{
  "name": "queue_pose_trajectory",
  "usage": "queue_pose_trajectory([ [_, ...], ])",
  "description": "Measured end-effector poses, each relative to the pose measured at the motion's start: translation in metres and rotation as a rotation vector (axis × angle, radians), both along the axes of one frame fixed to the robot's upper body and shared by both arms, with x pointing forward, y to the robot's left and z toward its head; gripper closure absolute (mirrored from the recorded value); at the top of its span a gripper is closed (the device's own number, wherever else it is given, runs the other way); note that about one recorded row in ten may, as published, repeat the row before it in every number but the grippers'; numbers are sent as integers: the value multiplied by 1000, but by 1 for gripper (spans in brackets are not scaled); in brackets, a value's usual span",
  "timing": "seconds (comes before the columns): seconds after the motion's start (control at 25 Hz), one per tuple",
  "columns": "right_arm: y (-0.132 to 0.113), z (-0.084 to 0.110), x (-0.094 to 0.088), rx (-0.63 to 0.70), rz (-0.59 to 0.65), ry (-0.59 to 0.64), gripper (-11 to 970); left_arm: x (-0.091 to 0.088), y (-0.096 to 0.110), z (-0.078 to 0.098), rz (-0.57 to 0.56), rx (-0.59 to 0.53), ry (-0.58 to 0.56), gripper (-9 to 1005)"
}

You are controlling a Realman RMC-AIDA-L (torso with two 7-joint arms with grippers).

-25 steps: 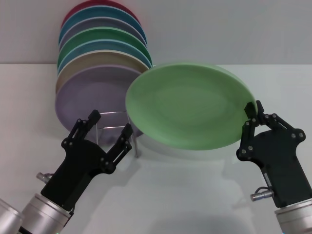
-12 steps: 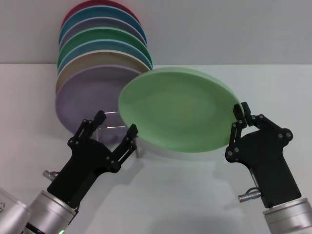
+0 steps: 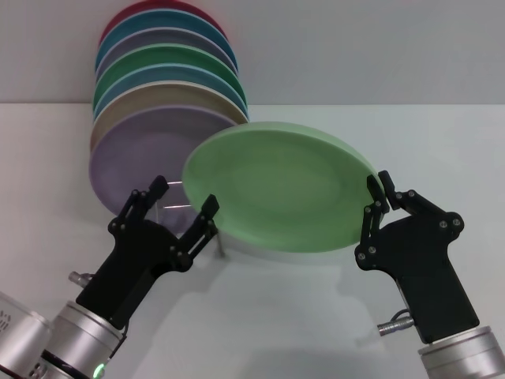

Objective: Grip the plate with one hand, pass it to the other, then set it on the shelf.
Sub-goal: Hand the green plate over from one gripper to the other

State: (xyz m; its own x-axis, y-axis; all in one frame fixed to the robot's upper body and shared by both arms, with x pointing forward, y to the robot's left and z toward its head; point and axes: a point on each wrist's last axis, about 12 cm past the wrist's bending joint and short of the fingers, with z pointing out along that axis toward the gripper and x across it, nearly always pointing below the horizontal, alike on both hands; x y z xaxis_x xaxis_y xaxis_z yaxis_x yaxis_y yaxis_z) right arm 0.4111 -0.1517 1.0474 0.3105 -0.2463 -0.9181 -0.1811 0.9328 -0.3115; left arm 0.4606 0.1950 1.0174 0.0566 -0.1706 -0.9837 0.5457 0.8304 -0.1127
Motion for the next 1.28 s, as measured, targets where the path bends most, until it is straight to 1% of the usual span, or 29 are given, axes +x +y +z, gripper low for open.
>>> queue_pose_trajectory([
  [0.2,0,-1,0,-7,4,-2,933,0,3,0,17,-6,4,259],
  [0.6,2,-1,1,-27,26,-2,933,0,2,-1,13,-3,4,262],
  [0.8,3,-1,2,-32,31,1,933,2,1,-1,8,3,10,474],
  [1.0,5,-1,3,-36,42,2,933,2,0,-1,3,7,9,479],
  [1.28,6,-1,4,-40,40,3,932,2,2,-1,11,7,12,576],
])
